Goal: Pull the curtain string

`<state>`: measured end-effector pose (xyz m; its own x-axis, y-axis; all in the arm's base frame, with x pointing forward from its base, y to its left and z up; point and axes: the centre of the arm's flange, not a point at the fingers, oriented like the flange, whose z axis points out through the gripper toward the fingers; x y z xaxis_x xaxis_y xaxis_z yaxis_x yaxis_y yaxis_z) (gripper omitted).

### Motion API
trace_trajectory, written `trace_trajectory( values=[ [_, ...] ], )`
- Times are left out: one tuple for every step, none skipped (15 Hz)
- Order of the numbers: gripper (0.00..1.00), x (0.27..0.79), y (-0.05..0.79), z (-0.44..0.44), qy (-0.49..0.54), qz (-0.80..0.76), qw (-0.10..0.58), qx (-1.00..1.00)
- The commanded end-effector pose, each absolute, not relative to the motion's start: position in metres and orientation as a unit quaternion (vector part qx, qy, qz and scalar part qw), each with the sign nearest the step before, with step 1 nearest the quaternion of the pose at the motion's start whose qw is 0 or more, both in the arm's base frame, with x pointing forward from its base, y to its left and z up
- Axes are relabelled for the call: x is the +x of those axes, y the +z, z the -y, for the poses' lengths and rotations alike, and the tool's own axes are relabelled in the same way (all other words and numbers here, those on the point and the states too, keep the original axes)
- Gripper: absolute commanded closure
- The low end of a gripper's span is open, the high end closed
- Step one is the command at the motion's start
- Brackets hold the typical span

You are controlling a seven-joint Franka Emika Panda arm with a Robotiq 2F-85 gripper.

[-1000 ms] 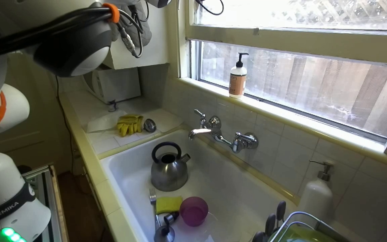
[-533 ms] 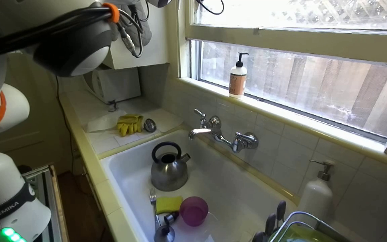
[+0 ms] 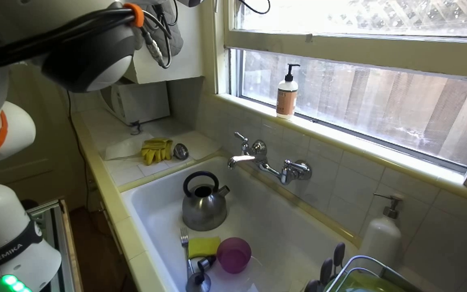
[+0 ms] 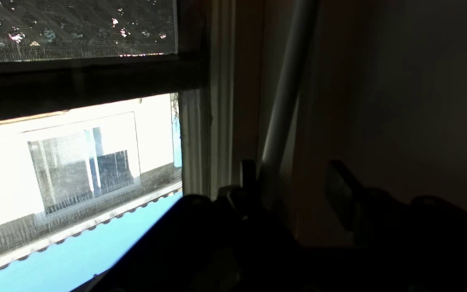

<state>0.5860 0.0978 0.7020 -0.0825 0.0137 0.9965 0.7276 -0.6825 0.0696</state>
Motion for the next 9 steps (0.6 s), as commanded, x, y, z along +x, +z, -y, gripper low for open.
trace_trajectory(
  values=[
    [0.20, 0.585, 0.704, -0.095, -0.670, 0.318, 0.251, -0.622],
    [0.11, 0.585, 0.705, -0.094, -0.670, 0.316, 0.246, -0.625],
    [0.05, 0.584, 0.706, -0.093, -0.668, 0.312, 0.244, -0.630],
    [0.00, 0.583, 0.708, -0.092, -0.667, 0.305, 0.235, -0.638],
    [0.00, 0.582, 0.711, -0.088, -0.666, 0.302, 0.231, -0.642],
    [0.00, 0.581, 0.713, -0.085, -0.669, 0.301, 0.220, -0.644],
    [0.00, 0.579, 0.715, -0.081, -0.671, 0.302, 0.204, -0.646],
    [0.00, 0.577, 0.717, -0.078, -0.672, 0.303, 0.195, -0.647],
    [0.00, 0.576, 0.719, -0.074, -0.672, 0.305, 0.184, -0.649]
  ],
)
